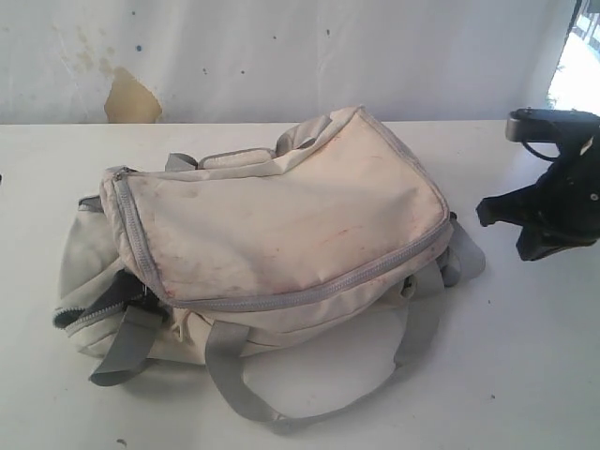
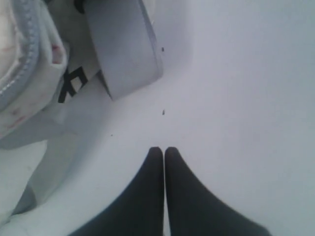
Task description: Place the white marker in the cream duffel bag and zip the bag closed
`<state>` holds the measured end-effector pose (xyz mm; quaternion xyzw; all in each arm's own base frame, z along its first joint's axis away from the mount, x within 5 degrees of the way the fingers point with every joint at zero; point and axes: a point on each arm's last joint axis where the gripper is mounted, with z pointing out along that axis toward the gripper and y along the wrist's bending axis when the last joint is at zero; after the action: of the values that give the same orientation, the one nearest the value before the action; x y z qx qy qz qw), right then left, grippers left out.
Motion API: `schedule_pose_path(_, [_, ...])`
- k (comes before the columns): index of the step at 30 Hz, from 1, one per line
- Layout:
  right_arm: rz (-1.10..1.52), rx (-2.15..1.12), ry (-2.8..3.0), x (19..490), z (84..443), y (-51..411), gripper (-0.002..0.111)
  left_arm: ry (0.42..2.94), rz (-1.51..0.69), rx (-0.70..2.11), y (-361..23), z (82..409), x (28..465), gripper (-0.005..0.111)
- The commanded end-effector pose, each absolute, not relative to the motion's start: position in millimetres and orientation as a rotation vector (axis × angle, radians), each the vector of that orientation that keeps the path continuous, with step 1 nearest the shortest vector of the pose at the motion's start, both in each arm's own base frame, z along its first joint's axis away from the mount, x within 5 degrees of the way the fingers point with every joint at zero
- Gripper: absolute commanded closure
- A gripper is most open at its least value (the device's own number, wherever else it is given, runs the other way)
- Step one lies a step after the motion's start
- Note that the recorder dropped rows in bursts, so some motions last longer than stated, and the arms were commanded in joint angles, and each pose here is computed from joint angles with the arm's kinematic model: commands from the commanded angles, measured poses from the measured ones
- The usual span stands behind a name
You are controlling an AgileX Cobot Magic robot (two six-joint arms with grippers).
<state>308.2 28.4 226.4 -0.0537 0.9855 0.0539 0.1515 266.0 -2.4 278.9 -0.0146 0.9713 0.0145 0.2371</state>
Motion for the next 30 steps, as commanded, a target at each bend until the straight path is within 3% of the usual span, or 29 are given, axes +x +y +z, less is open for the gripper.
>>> schedule_pose_path(1, [0.119,-0.106,2.8,309,223,11,0.108,2.642,0.042,-0.053,-1,279,267,0.107])
schedule_pose_path(11, [0.124,-0.092,2.803,299,236,7,0.108,2.555,0.068,-0.026,0,298,257,0.107])
schedule_pose_path(22, [0.094,-0.082,2.351,224,353,7,0.108,2.14,0.041,-0.039,2,386,169,0.107])
schedule_pose_path(30, [0.058,-0.116,2.115,164,389,8,0.108,1.934,0.031,-0.036,3,403,117,0.107])
